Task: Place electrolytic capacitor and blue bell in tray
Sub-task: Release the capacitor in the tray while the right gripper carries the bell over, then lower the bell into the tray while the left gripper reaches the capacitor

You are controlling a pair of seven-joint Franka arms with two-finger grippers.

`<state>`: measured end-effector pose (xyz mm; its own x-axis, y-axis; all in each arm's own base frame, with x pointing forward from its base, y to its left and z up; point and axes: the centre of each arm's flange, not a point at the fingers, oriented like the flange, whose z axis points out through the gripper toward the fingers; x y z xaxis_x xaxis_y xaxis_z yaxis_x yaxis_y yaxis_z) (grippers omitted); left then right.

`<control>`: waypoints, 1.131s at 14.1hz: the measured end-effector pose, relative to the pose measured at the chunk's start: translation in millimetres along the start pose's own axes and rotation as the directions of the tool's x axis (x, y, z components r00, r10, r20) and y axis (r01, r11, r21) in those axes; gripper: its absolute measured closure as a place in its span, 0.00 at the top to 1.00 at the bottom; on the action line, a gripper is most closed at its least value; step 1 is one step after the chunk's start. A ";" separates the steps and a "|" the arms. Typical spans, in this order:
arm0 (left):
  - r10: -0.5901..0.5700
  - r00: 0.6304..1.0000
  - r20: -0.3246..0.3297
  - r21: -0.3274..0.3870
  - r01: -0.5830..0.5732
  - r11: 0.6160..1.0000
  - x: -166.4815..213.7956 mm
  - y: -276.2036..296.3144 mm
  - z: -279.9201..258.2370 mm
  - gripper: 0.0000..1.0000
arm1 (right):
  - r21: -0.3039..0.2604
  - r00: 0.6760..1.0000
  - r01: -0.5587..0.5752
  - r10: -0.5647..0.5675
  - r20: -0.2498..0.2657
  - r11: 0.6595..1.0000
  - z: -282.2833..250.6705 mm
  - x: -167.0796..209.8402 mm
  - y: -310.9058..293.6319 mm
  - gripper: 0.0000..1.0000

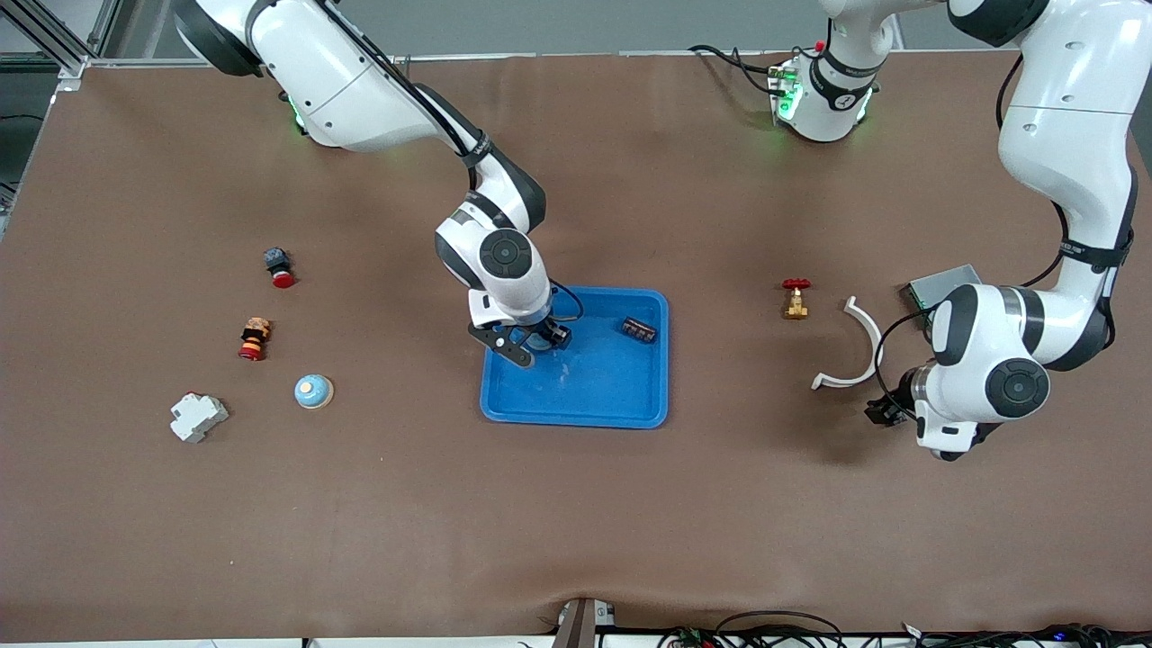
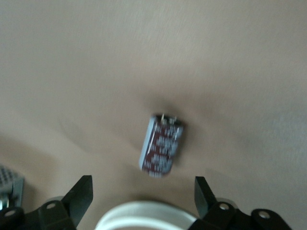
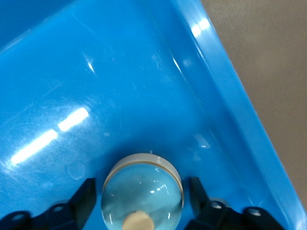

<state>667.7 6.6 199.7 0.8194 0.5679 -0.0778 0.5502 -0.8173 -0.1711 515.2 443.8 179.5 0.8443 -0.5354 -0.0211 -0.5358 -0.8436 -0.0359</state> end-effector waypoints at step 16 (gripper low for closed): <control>-0.207 0.978 0.002 -0.188 0.204 0.961 -42.2 63.5 -84.7 0.34 | -0.141 0.919 0.393 -0.392 0.033 0.909 -118.7 188.9 59.3 1.00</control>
<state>681.7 -77.5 275.4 0.6876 0.7249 -0.0422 0.7257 -0.6880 0.0043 642.7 287.7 291.9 0.9864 -0.1599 -0.0385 -0.1554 -0.9828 0.0999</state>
